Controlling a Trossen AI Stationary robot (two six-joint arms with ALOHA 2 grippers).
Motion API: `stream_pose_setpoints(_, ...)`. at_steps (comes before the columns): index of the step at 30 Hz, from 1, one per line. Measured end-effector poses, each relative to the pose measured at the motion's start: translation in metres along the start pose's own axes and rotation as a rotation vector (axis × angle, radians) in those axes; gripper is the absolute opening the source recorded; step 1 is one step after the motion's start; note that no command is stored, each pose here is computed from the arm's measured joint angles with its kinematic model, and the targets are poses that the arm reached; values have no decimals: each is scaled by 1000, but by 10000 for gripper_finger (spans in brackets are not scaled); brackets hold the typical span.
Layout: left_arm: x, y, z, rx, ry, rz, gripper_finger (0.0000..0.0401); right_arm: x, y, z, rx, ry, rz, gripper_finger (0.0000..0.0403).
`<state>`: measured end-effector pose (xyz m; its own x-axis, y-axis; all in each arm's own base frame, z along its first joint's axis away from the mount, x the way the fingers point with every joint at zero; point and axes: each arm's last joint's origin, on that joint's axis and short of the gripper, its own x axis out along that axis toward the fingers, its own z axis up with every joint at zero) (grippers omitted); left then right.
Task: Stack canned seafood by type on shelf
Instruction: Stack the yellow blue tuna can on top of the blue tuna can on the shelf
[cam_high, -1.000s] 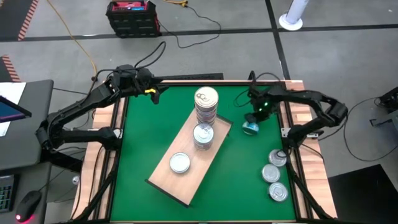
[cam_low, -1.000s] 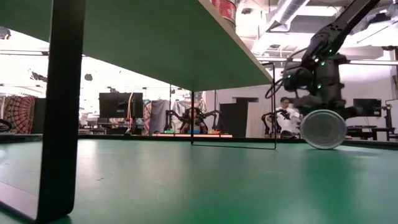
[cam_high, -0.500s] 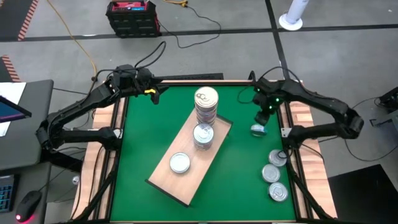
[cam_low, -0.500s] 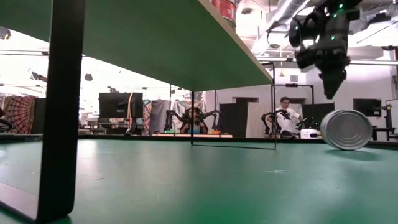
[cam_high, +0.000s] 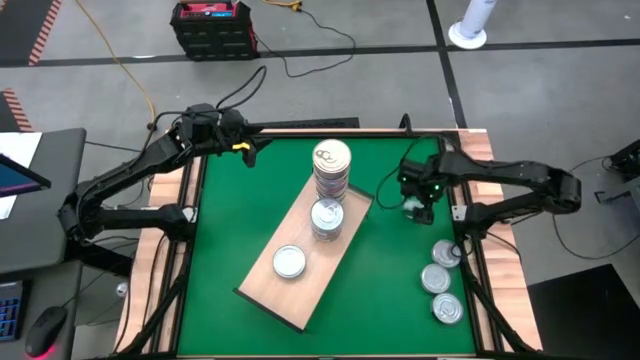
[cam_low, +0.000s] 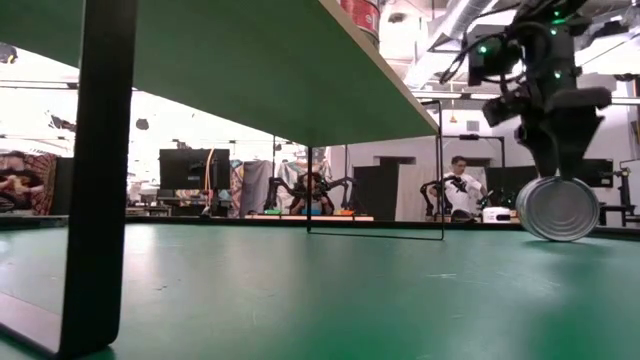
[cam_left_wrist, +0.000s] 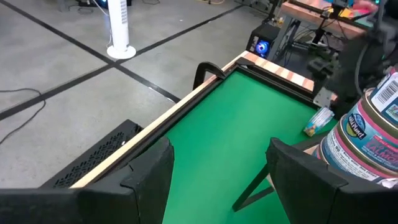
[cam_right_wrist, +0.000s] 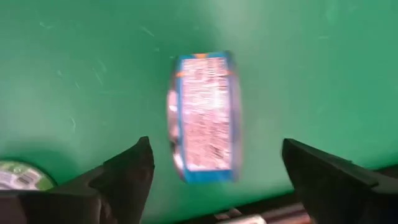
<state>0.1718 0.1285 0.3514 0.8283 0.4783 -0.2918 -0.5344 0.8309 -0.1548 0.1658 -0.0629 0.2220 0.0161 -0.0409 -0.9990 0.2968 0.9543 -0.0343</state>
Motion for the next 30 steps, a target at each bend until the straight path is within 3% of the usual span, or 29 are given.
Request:
stream_pose_setpoints(5, 0, 0, 0, -32, 2, -11, 244, 14, 7, -4, -6, 11, -20, 329)
stream_pose_setpoints(15, 0, -3, 0, -58, 14, -86, 244, 11, 20, 5, -2, -79, -11, 166)
stream_pose_setpoints(18, -2, -4, 0, -62, 19, -137, 244, -1, 28, 10, -4, -113, 6, 121)
stream_pose_setpoints(26, -15, -10, 6, -110, -18, -255, 244, -59, 60, 21, -62, -267, 59, 57)
stream_pose_setpoints(28, -19, -11, 7, -107, -27, -271, 244, -67, 64, 20, -31, -285, 19, 43)
stream_pose_setpoints(30, -22, -11, 8, -105, -36, -273, 244, -67, 60, 20, 77, -296, -36, 37)
